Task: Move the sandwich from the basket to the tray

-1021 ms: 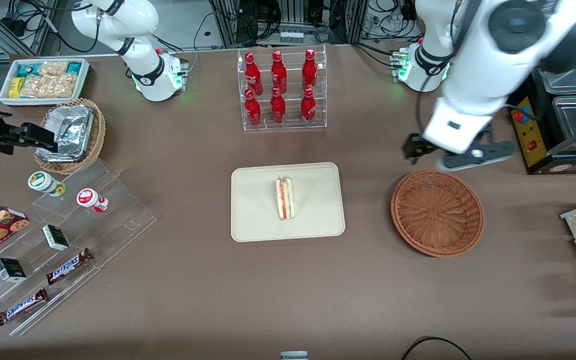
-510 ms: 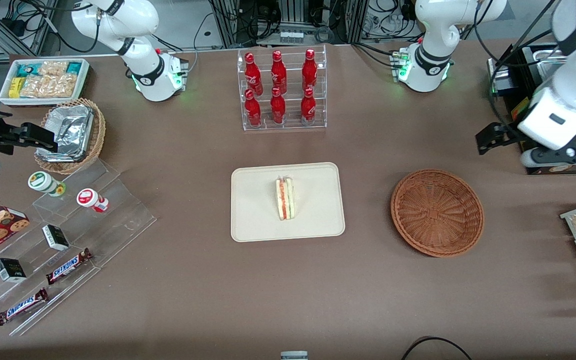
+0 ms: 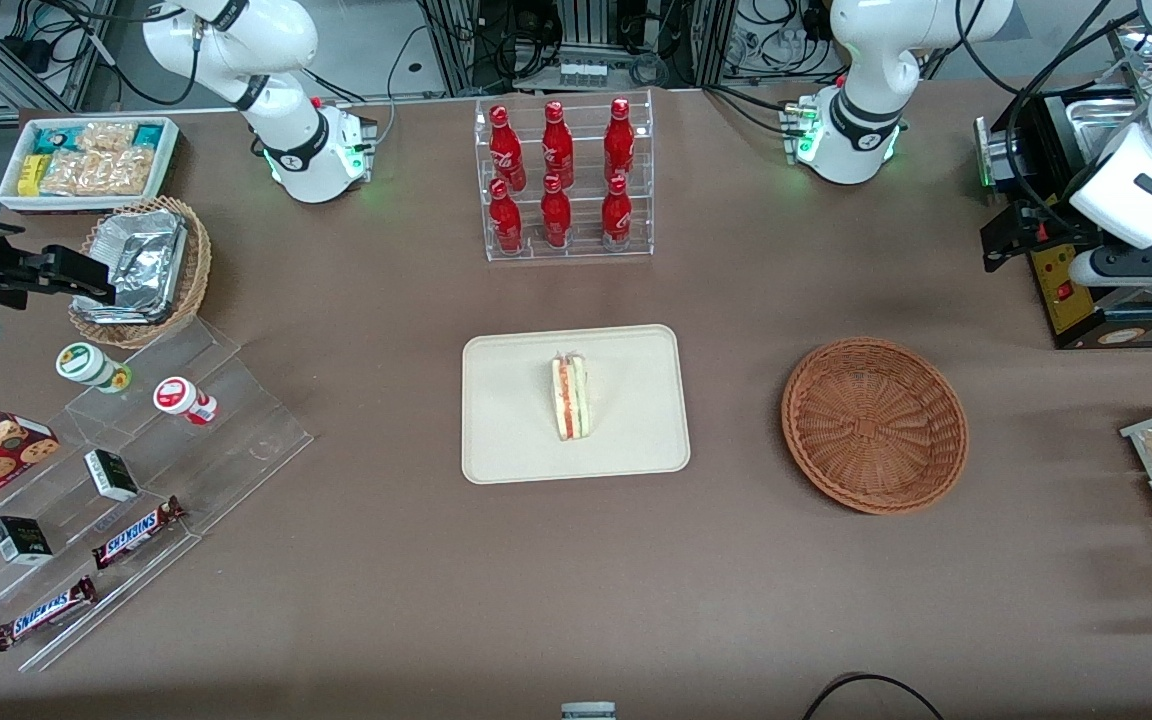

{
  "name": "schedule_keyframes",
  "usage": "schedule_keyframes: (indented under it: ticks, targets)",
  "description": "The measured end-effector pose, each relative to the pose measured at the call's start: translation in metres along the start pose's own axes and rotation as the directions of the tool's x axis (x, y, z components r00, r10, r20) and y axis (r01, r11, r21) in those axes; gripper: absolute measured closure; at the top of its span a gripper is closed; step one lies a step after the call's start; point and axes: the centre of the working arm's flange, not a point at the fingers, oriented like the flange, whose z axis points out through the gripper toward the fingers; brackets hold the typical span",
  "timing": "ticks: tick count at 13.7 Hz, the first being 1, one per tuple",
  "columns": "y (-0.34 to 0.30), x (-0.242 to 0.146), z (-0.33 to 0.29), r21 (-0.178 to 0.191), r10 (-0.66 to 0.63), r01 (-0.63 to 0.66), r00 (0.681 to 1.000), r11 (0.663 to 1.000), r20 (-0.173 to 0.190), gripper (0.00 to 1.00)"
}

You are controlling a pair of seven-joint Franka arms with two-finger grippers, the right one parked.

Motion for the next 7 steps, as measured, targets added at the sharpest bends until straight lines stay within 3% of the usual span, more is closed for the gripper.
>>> schedule_keyframes:
  ticks: [4,7]
  targets:
    - [0.000,0.017,-0.017,-0.005,0.001,-0.001,0.999,1.000,-0.039,0.00]
    - [-0.006,0.025,-0.020,0.011,-0.007,0.008,0.999,1.000,-0.046,0.00]
